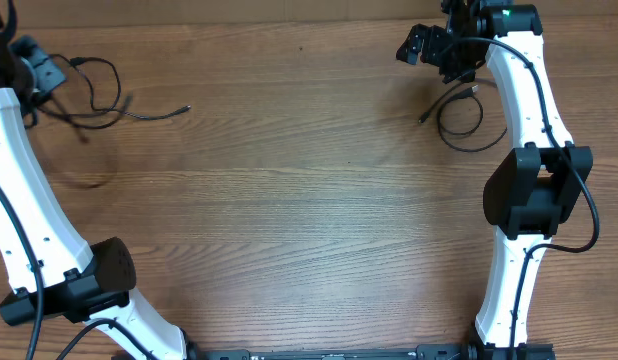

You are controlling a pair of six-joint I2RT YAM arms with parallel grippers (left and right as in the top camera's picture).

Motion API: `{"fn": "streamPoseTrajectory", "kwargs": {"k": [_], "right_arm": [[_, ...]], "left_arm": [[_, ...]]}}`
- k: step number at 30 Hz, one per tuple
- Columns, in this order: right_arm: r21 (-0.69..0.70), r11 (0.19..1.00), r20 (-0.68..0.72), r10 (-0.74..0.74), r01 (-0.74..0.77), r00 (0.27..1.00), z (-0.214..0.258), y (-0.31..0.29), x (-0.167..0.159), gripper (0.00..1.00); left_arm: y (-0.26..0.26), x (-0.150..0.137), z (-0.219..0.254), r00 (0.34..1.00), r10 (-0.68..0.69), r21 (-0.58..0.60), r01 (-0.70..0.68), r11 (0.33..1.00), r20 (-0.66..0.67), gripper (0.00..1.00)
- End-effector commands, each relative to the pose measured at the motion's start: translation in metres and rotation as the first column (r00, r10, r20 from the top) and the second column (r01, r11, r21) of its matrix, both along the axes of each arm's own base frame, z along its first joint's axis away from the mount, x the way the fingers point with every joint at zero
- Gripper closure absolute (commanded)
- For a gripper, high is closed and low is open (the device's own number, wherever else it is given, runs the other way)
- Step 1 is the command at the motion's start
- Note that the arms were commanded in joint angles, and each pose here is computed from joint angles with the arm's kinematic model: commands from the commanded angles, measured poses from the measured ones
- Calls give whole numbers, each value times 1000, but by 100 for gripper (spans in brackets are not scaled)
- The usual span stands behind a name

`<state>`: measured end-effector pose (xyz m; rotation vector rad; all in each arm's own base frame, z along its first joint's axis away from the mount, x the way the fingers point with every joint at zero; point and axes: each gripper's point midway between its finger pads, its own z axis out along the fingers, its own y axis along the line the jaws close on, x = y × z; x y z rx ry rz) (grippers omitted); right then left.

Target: Untangle cables

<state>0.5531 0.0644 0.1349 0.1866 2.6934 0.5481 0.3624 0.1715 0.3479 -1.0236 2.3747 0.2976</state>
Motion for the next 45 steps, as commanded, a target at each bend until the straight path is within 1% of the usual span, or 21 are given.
{"fn": "streamPoseTrajectory", "kwargs": {"k": [1, 4, 7, 10, 12, 13, 14, 18, 22, 23, 26, 30, 32, 36, 38, 41, 45], "right_arm": [[-4, 1000, 66, 6, -5, 998, 23, 1, 5, 0], [-4, 1000, 83, 5, -5, 997, 25, 1, 9, 0], [-4, 1000, 87, 5, -5, 996, 26, 1, 10, 0], [-4, 1000, 86, 5, -5, 996, 26, 1, 10, 0], [-1, 1000, 87, 7, -7, 996, 26, 2, 10, 0], [2, 1000, 87, 8, -9, 996, 26, 2, 9, 0], [2, 1000, 87, 8, -9, 996, 26, 2, 10, 0], [2, 1000, 92, 8, -9, 996, 27, 2, 10, 0], [2, 1000, 101, 8, -9, 995, 28, 2, 12, 0], [2, 1000, 100, 8, -9, 995, 28, 2, 12, 0], [2, 1000, 97, 8, -9, 995, 27, 2, 12, 0], [2, 1000, 100, 8, -9, 995, 28, 2, 12, 0], [2, 1000, 101, 8, -9, 995, 28, 2, 12, 0], [2, 1000, 101, 8, -9, 995, 28, 2, 12, 0], [2, 1000, 101, 8, -9, 995, 28, 2, 12, 0], [2, 1000, 101, 8, -9, 995, 28, 2, 12, 0], [3, 1000, 101, 8, -8, 995, 28, 2, 12, 0]], "left_arm": [[45, -34, 20, 981, 194, 180, -188, 965, -13, 96], [66, -50, 24, 966, 259, 226, -246, 942, -28, 96], [82, -62, 24, 953, 302, 235, -286, 929, -34, 96], [95, -71, 14, 938, 344, 191, -330, 924, -44, 96], [105, -75, -2, 921, 386, 135, -375, 917, -60, 95], [108, -75, -9, 916, 394, 121, -384, 915, -70, 95], [116, -74, -26, 908, 405, 99, -396, 913, -104, 96], [130, -62, -68, 898, 411, 89, -401, 912, -160, 96], [140, -50, -104, 894, 412, 89, -402, 911, -176, 96], [146, -44, -121, 891, 420, 93, -410, 907, -171, 96], [154, -37, -148, 885, 439, 99, -429, 898, -152, 96], [152, -37, -179, 880, 440, 93, -431, 898, -177, 96], [150, -40, -193, 876, 439, 89, -429, 899, -199, 94], [147, -49, -215, 865, 442, 90, -433, 897, -236, 92], [149, -53, -223, 851, 469, 112, -456, 883, -234, 84], [155, -52, -232, 846, 492, 139, -472, 870, -207, 79], [172, -53, -229, 831, 535, 206, -503, 840, -151, 80]]}}
